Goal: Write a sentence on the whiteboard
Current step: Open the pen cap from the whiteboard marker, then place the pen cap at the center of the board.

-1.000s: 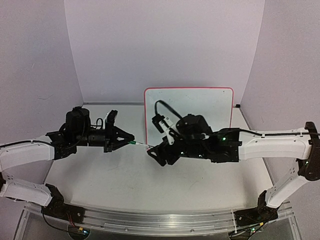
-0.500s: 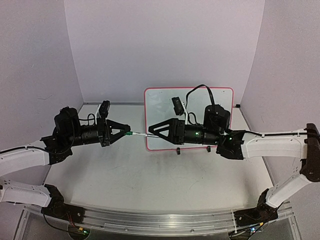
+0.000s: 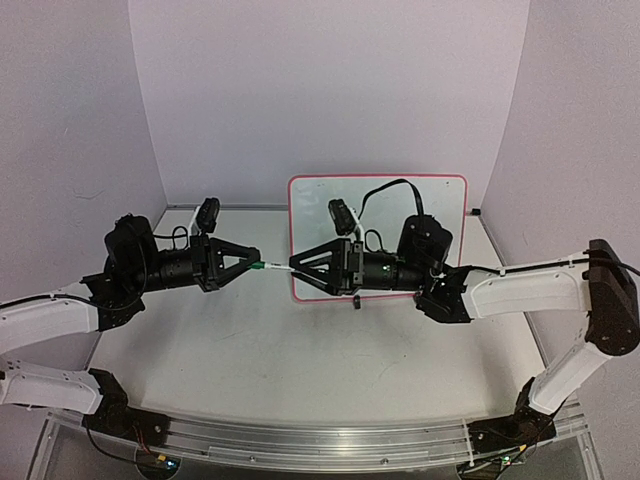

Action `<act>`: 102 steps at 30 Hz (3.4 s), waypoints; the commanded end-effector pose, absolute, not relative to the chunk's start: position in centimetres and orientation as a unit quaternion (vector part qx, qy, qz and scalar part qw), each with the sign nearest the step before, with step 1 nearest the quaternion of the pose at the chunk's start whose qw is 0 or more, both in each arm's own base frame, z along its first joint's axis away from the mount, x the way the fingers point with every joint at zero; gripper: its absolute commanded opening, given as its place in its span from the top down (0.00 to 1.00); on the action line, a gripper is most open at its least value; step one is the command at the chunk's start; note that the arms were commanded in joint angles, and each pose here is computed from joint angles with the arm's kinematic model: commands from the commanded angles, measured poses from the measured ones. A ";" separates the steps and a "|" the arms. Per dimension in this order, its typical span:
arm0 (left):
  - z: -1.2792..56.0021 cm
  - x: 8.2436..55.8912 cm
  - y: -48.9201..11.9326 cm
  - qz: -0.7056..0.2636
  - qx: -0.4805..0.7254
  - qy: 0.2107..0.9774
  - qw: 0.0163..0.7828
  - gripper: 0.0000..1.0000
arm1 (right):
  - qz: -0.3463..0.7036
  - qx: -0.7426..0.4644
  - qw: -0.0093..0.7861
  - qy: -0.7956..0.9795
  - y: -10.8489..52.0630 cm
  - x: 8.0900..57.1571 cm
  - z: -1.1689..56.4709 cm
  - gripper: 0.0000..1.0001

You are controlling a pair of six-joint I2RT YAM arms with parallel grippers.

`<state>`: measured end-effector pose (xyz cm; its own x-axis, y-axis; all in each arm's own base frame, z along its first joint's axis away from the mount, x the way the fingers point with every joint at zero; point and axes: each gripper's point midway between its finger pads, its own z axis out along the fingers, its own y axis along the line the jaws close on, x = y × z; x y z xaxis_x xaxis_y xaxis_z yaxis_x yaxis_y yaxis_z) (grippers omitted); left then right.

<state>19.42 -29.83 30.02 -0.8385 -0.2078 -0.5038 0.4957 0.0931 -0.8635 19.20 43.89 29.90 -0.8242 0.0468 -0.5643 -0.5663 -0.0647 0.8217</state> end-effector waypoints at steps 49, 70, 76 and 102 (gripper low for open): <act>31.3 19.1 -30.2 -0.670 0.129 0.670 0.293 1.00 | 0.722 -0.174 0.241 0.624 43.8 20.4 30.2 1.00; 24.0 22.8 -27.7 -0.525 0.067 0.803 0.274 1.00 | 0.712 -0.154 0.273 0.629 39.2 20.9 29.4 1.00; 17.5 23.4 -28.1 -0.469 0.053 0.857 0.205 1.00 | 0.690 -0.142 0.289 0.648 38.9 21.6 28.1 1.00; 5.7 22.8 -29.5 -0.385 0.040 0.917 0.101 0.93 | 0.605 -0.116 0.292 0.732 37.9 23.0 23.3 1.00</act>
